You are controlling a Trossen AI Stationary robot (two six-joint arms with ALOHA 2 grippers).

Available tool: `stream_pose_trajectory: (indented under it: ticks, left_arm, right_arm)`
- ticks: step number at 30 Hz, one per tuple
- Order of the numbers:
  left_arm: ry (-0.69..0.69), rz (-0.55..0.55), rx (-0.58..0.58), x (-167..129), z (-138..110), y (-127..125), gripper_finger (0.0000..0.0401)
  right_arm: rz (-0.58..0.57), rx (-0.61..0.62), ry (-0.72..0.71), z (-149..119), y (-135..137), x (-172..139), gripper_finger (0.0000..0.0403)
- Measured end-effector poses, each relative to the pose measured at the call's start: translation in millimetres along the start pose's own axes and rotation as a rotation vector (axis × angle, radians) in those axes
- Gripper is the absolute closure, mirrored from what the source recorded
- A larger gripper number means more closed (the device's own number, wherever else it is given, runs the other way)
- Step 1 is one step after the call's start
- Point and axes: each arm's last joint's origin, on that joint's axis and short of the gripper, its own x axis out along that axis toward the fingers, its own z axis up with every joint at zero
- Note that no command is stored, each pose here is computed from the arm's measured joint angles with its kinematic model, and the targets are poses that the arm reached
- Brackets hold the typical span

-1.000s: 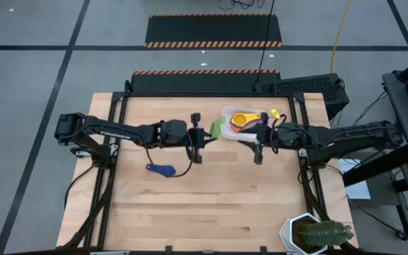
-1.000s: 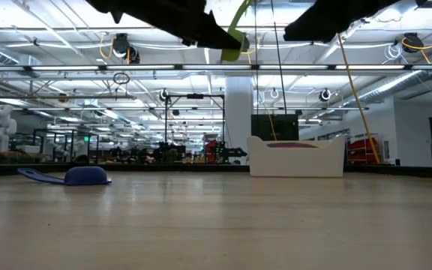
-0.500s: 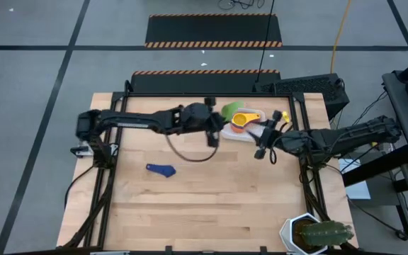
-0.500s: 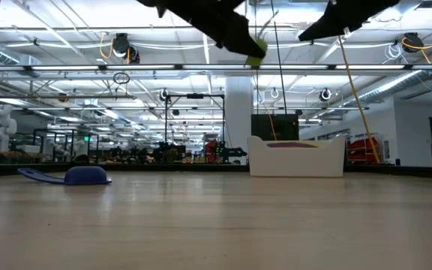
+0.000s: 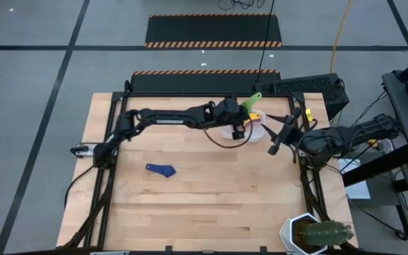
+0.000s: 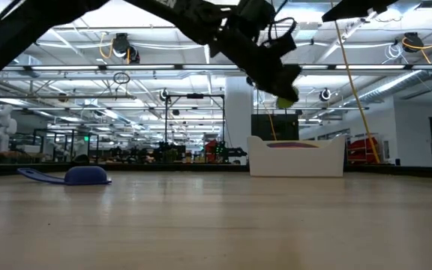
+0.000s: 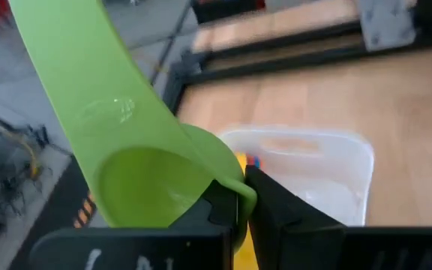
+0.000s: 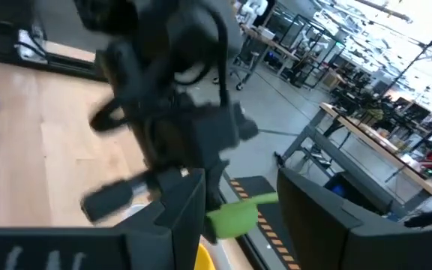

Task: Nest measuring cups in basket
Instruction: Stack the green measuring cup on top of the yellow measuring cup in the white bin

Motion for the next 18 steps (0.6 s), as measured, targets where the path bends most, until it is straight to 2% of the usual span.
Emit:
stream_pose_trajectory:
  ticks: [7,18]
  left_arm:
    - [0.085,-0.024,-0.024,20,-17,-7,0.0387]
    - [0.164,-0.073,-0.065,22,-30,-2,0.0379]
  right_arm:
    - [0.014,0.042,-0.034,0,-8,-10,0.0241]
    - [0.020,0.054,-0.036,-1,-10,-11,0.0241]
